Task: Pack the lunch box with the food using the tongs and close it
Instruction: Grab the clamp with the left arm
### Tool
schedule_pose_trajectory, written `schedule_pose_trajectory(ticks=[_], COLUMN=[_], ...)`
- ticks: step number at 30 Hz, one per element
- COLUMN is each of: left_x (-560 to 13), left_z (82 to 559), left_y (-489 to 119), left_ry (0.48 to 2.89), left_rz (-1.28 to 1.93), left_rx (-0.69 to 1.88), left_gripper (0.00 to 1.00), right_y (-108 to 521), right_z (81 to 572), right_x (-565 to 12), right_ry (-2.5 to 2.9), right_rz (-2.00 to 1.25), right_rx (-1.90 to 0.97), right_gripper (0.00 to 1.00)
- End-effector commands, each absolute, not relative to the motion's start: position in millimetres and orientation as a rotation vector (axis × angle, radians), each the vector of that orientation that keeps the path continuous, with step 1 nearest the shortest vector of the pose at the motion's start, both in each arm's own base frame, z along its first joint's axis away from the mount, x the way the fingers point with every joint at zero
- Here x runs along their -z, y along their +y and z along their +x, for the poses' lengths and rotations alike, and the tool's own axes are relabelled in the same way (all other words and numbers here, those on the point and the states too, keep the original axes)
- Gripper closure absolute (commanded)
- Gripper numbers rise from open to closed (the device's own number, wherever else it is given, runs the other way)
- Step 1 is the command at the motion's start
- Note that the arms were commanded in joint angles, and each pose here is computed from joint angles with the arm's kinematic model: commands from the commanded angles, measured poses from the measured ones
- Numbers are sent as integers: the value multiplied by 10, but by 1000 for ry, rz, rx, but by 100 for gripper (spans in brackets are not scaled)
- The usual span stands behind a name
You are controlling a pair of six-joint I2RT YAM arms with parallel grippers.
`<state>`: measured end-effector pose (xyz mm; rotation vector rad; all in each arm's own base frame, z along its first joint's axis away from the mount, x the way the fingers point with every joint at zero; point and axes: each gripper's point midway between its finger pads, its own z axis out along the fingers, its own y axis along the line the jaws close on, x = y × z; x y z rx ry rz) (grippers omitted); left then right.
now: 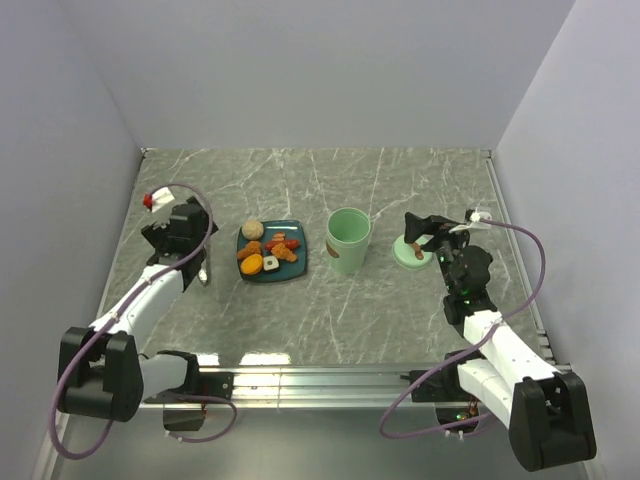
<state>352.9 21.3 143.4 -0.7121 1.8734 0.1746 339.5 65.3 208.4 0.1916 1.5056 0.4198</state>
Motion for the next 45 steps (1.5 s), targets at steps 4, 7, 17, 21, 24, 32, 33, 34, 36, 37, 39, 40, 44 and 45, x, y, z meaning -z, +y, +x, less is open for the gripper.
schedule_pose_trajectory(ticks=[4,7,17,21,24,32,33,34,36,37,39,40,44,45], left_x=[-1270,-1088,-627,-465,-401,-162,-144,-141,-150,-154,-174,-188,-308,-405], left_z=[3507,3554,3612,3614,3640,3676,3688,3681,3672,3667,3664,3662,3640,3650], left_y=[335,297,306,337,345,350,364,384,398,402,409,414,438,456], left_ry=[1985,2059,2232,2291,2309,2397,2399,2396,2390,2385,2375,2370,2328,2294], left_rz=[-728,-716,-725,-733,-732,-729,-734,-739,-746,-751,-754,-755,-757,-761], left_rx=[-176,-174,-238,-272,-282,-331,-345,-361,-374,-375,-376,-377,-381,-386], left_gripper=[1,0,0,1,1,2,4,10,16,23,34,39,50,51], right_y=[678,664,646,647,645,645,640,644,644,645,645,645,641,647], right_z=[3347,3307,3260,3259,3253,3222,3222,3217,3216,3218,3225,3227,3234,3235], right_x=[-2381,-2397,-2435,-2428,-2429,-2449,-2445,-2454,-2447,-2442,-2439,-2434,-2424,-2419], right_ry=[1420,1410,1392,1394,1391,1377,1377,1374,1375,1377,1379,1380,1383,1385], right_rz=[184,188,191,192,191,188,189,188,188,188,187,187,188,188], right_rx=[-451,-450,-451,-452,-451,-454,-453,-455,-455,-454,-453,-453,-450,-452], right_gripper=[0,0,0,0,0,0,0,0,0,0,0,0,0,0])
